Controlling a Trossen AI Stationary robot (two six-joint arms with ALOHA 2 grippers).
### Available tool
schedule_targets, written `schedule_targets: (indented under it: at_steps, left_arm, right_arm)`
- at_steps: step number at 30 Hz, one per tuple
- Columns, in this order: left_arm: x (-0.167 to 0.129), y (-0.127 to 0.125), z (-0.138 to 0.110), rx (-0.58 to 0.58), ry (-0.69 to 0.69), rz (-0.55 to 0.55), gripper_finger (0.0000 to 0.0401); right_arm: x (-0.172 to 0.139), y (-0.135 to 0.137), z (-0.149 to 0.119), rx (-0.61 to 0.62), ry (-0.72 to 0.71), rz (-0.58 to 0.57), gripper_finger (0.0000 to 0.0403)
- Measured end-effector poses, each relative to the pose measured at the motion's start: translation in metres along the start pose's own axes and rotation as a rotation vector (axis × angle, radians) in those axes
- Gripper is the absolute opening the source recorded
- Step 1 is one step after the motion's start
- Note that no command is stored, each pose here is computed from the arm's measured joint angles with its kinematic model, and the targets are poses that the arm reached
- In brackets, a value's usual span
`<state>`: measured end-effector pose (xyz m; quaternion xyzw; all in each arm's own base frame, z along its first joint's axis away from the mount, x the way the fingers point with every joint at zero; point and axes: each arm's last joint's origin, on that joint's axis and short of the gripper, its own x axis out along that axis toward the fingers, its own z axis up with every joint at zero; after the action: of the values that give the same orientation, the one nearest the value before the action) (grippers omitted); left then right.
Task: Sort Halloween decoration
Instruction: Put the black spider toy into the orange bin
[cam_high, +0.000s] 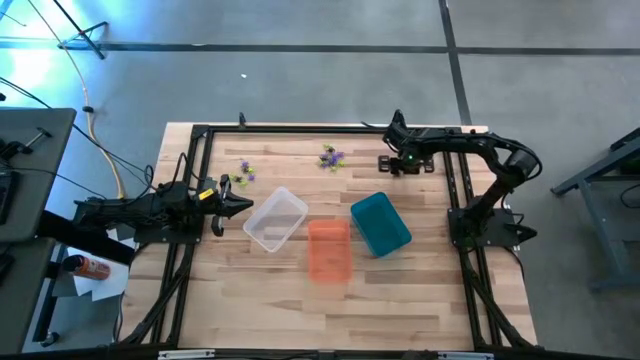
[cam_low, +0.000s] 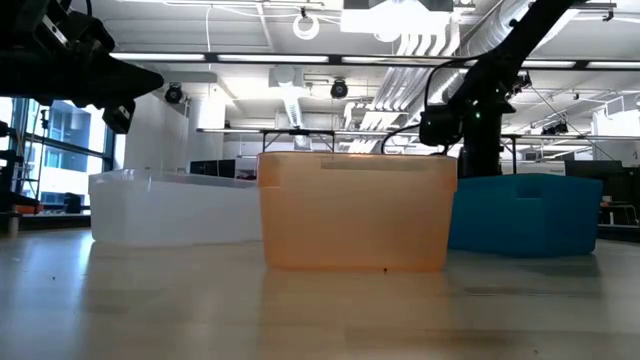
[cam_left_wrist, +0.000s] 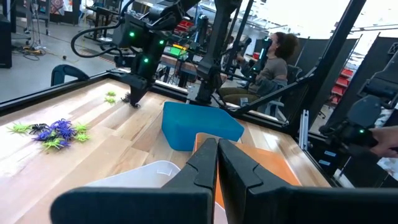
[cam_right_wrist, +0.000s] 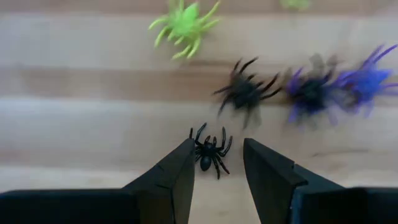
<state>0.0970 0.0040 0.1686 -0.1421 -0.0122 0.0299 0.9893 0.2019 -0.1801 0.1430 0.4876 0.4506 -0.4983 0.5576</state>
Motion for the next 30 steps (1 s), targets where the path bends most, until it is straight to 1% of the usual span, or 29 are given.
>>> schedule_targets:
  at_steps: [8, 17, 21, 23, 26, 30]
  left_arm:
    - [0.0, 0.0, 0.0, 0.0, 0.0, 0.0, 0.0003]
    - [0.0, 0.0, 0.0, 0.0, 0.0, 0.0, 0.0003]
    - [0.0, 0.0, 0.0, 0.0, 0.0, 0.0, 0.0003]
    - [0.0, 0.0, 0.0, 0.0, 0.0, 0.0, 0.0003]
    - [0.0, 0.0, 0.0, 0.0, 0.0, 0.0, 0.0003]
    - [0.0, 0.0, 0.0, 0.0, 0.0, 0.0, 0.0003]
  right_arm:
    - [-0.001, 0.005, -0.005, -0.013, 0.018, 0.026, 0.0133]
    - [-0.013, 0.012, -0.011, -0.037, 0.004, 0.098, 0.0133]
    - [-0.011, 0.014, -0.014, -0.052, -0.002, 0.063, 0.0133]
    - [-0.009, 0.015, -0.016, -0.04, -0.012, 0.044, 0.0133]
    - [-0.005, 0.018, -0.017, -0.049, -0.011, 0.049, 0.0133]
    - [0.0, 0.019, -0.019, -0.057, -0.022, 0.002, 0.0133]
